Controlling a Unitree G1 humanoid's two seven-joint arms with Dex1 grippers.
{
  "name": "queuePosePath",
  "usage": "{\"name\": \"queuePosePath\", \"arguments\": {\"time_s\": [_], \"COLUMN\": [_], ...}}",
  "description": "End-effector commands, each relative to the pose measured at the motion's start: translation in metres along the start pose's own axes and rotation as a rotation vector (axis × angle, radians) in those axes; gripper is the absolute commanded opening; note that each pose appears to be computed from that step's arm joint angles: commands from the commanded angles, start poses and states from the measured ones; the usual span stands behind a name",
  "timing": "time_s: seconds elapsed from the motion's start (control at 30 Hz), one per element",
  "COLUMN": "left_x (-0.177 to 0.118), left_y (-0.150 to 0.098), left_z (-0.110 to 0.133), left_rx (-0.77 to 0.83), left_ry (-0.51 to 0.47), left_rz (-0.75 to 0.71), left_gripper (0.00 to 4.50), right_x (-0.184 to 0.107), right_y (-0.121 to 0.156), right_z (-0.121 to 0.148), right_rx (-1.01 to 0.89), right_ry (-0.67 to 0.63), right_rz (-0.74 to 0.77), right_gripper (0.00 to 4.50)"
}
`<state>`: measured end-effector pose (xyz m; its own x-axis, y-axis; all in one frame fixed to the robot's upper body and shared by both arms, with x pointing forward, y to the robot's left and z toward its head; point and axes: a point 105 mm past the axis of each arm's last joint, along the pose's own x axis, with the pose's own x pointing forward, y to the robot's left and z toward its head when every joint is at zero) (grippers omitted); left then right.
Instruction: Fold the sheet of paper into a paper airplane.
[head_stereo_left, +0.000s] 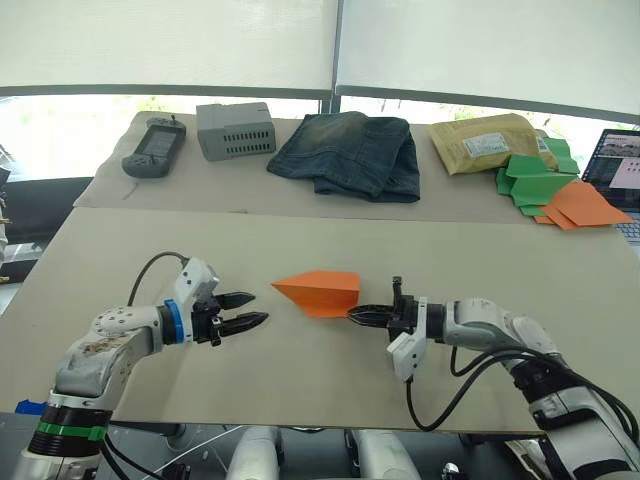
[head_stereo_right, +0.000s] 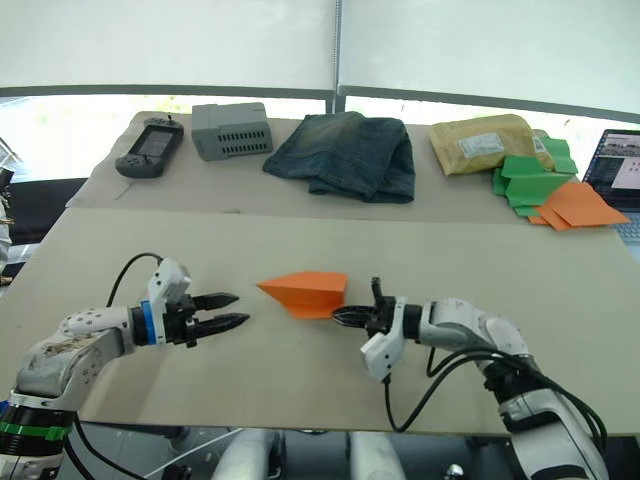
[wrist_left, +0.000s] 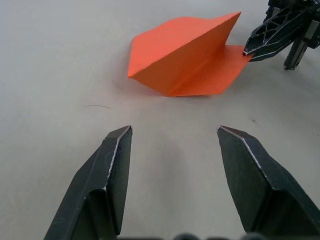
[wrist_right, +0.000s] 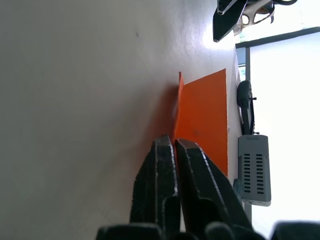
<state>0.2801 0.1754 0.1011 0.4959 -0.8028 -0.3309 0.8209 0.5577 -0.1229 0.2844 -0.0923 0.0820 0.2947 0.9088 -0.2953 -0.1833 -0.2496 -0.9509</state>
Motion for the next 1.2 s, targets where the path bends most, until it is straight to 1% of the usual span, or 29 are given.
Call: {"name": "queuePosePath", "arguments": {"time_s": [0.03, 0.1, 0.17, 0.3, 0.33, 0.43, 0.47, 0.5, 0.53, 0.57, 0.67, 0.73, 0.87, 0.9, 1.03, 1.1, 1.2], "left_x": [-0.001, -0.001, -0.003, -0.003, -0.003, -0.001, 0.0, 0.001, 0.002, 0.003, 0.003, 0.002, -0.002, -0.002, -0.004, -0.004, -0.003], "left_y": [-0.002, -0.002, -0.002, -0.008, -0.01, -0.014, -0.014, -0.015, -0.015, -0.016, -0.016, -0.016, -0.017, -0.018, -0.018, -0.018, -0.019], "left_z": [0.007, 0.006, 0.007, 0.01, 0.01, 0.015, 0.016, 0.016, 0.017, 0.016, 0.016, 0.014, 0.012, 0.012, 0.011, 0.011, 0.012], "left_rx": [0.033, 0.032, 0.026, 0.018, 0.02, 0.018, 0.019, 0.021, 0.021, 0.023, 0.021, 0.022, 0.013, 0.011, 0.009, 0.013, 0.012], "left_ry": [-0.022, -0.021, -0.023, -0.037, -0.039, -0.055, -0.058, -0.059, -0.059, -0.059, -0.058, -0.051, -0.052, -0.052, -0.047, -0.044, -0.045], "left_rz": [-0.01, -0.012, -0.02, -0.055, -0.06, -0.08, -0.082, -0.083, -0.084, -0.085, -0.08, -0.07, -0.062, -0.062, -0.058, -0.061, -0.07], "left_gripper": [2.86, 2.86, 2.86, 2.86, 2.86, 2.86, 2.86, 2.86, 2.86, 2.86, 2.86, 2.86, 2.86, 2.86, 2.86, 2.86, 2.86], "right_x": [-0.008, -0.02, -0.03, -0.04, -0.041, -0.034, -0.028, -0.024, -0.019, -0.015, 0.0, 0.008, 0.019, 0.02, 0.023, 0.025, 0.027], "right_y": [-0.008, -0.021, -0.039, -0.069, -0.074, -0.091, -0.094, -0.095, -0.095, -0.094, -0.095, -0.09, -0.069, -0.064, -0.044, -0.04, -0.036], "right_z": [0.0, 0.001, 0.003, 0.005, 0.003, -0.014, -0.022, -0.027, -0.033, -0.037, -0.043, -0.045, -0.031, -0.028, -0.014, -0.006, 0.001], "right_rx": [-0.01, 0.028, 0.023, 0.075, 0.108, 0.362, 0.478, 0.553, 0.609, 0.657, 0.83, 0.911, 1.068, 1.096, 1.114, 1.161, 1.18], "right_ry": [0.004, 0.01, 0.008, 0.016, 0.023, 0.058, 0.067, 0.069, 0.088, 0.097, 0.102, 0.13, 0.136, 0.137, 0.141, 0.113, 0.097], "right_rz": [-0.035, -0.065, -0.098, -0.139, -0.152, -0.222, -0.232, -0.232, -0.222, -0.208, -0.182, -0.142, -0.029, -0.004, 0.056, 0.061, 0.076], "right_gripper": [1.59, 2.34, 3.01, 4.42, 4.47, 4.47, 4.21, 3.86, 3.58, 3.2, 2.21, 1.5, 0.1, 0.04, 0.04, 0.04, 0.04]}}
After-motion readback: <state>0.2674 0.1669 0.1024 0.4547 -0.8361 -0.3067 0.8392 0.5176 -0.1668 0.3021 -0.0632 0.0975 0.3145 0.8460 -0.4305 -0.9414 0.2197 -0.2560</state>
